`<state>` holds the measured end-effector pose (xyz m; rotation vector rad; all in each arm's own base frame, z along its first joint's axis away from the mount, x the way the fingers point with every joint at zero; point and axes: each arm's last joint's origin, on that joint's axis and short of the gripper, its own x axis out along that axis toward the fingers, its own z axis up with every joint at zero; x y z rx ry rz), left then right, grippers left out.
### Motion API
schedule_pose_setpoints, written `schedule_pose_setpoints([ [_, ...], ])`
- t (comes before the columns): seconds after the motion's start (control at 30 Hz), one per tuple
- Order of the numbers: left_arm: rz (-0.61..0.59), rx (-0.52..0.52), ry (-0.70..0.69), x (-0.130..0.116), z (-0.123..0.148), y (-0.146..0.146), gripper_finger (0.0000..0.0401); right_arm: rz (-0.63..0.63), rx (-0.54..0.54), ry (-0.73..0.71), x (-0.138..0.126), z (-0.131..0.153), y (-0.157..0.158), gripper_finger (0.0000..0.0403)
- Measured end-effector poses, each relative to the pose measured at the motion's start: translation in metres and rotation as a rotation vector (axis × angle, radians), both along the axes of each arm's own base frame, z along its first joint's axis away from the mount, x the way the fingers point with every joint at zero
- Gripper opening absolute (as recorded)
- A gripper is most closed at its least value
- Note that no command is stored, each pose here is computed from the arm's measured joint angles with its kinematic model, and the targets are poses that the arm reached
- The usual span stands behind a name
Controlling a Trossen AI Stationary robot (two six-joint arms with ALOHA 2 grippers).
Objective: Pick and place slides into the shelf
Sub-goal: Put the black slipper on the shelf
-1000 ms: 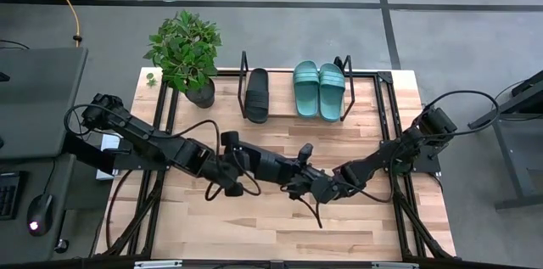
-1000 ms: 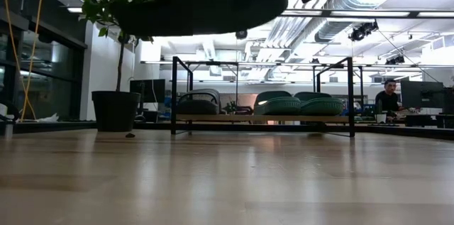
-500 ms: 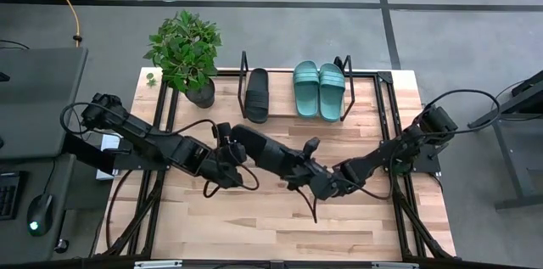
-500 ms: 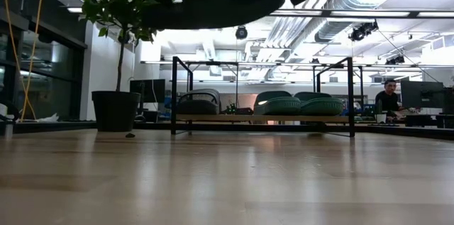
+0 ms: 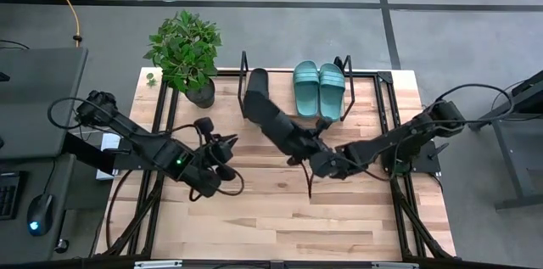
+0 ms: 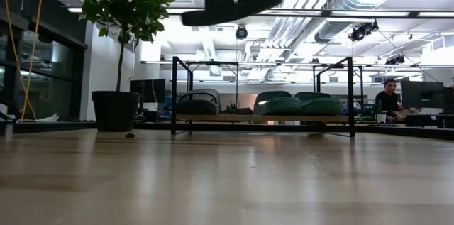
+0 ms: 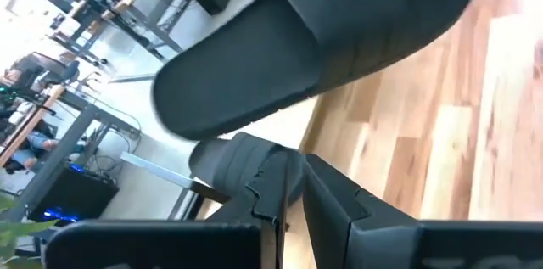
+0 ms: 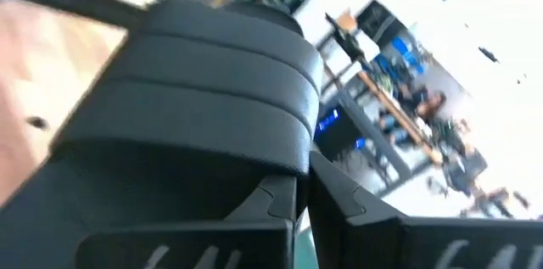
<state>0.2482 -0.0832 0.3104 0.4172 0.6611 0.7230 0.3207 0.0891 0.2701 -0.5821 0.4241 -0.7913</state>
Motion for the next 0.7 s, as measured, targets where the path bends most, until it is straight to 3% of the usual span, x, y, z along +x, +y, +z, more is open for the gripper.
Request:
schedule_pose_setpoints([
  [0.27, 0.062, 0.055, -0.044, -0.012, 0.009, 0.008, 0.0028, -0.158, 0.128, 0.003, -0.007, -0.006, -0.052, 0.0000],
  [0.47, 0.095, 0.086, -0.060, -0.017, 0.010, 0.010, 0.0028, -0.259, 0.165, -0.010, -0.007, -0.009, -0.084, 0.0000],
  [0.7, 0.121, 0.093, -0.071, -0.020, 0.009, 0.012, 0.0028, -0.368, 0.211, -0.154, -0.005, -0.014, -0.104, 0.0000],
])
